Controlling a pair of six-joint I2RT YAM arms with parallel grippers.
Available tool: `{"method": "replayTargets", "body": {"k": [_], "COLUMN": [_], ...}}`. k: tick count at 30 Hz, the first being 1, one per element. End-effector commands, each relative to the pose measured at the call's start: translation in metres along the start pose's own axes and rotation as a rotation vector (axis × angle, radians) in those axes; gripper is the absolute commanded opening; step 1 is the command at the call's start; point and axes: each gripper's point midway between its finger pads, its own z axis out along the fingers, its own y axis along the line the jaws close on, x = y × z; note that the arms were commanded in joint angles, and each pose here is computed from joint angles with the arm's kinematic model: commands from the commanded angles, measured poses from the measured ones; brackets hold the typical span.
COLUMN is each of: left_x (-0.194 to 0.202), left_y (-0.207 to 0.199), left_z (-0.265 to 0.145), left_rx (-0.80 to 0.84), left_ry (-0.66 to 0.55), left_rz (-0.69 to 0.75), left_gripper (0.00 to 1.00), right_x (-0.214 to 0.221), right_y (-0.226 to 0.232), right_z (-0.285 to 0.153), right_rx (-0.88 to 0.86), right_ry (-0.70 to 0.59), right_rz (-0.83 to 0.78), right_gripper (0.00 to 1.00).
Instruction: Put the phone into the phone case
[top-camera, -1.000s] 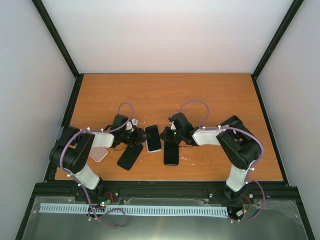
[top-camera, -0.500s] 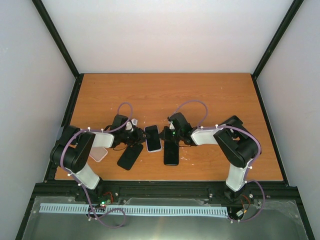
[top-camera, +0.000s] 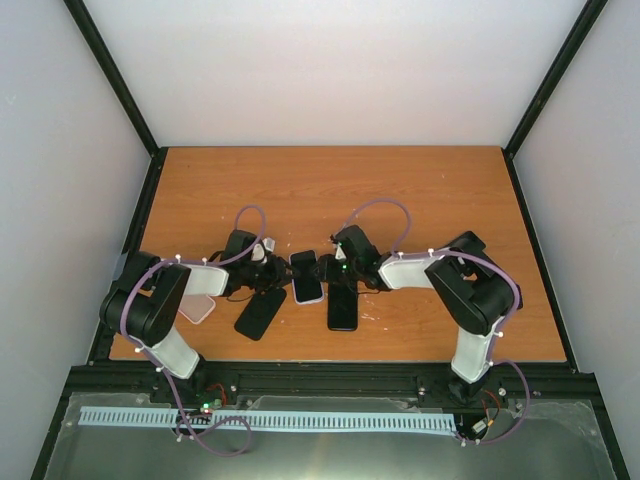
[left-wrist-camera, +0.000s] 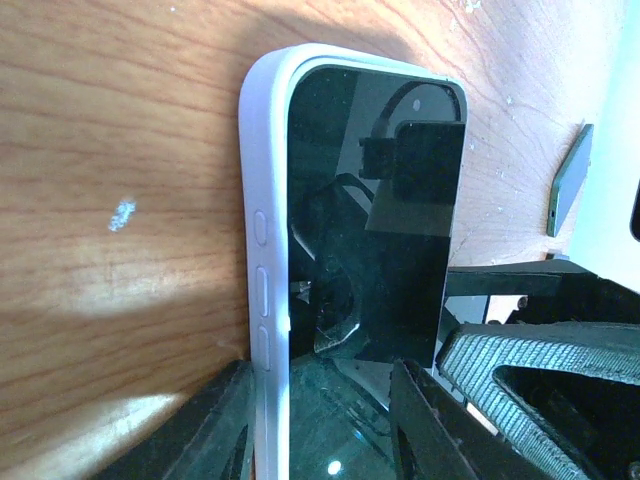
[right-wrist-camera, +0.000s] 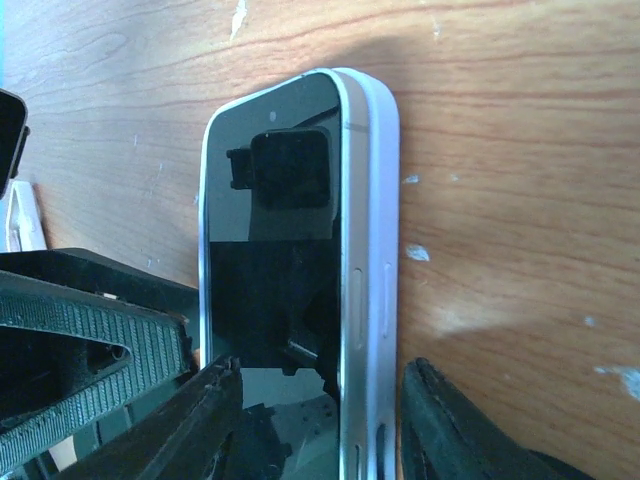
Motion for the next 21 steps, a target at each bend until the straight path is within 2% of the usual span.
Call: {"method": "replayTargets", "body": {"k": [1, 13, 21], "left_x": [0.005, 0.013, 0.015], "left_y": [0.011, 0.008, 0.002], "left_z": [0.0, 0.001, -0.002], "left_rx": [-0.043, 0.01, 0.034], "left_ry": [-0.001, 0.022, 0.02], "left_rz": [0.006, -0.006, -0.001], "left_gripper": [0.38, 0.34, 0.35], "right_x": [0.01, 0.001, -0.002], "right_y": [-0.004, 0.071, 0.093], "right_z": [0.012, -0.011, -0.024], "right_rx": [0.0, -0.407, -0.549], "right_ry": [0.047, 0.052, 0.044], "right_rz": [0.008, 0.047, 0.09], "right_gripper": [0.44, 0.45, 0.45]}}
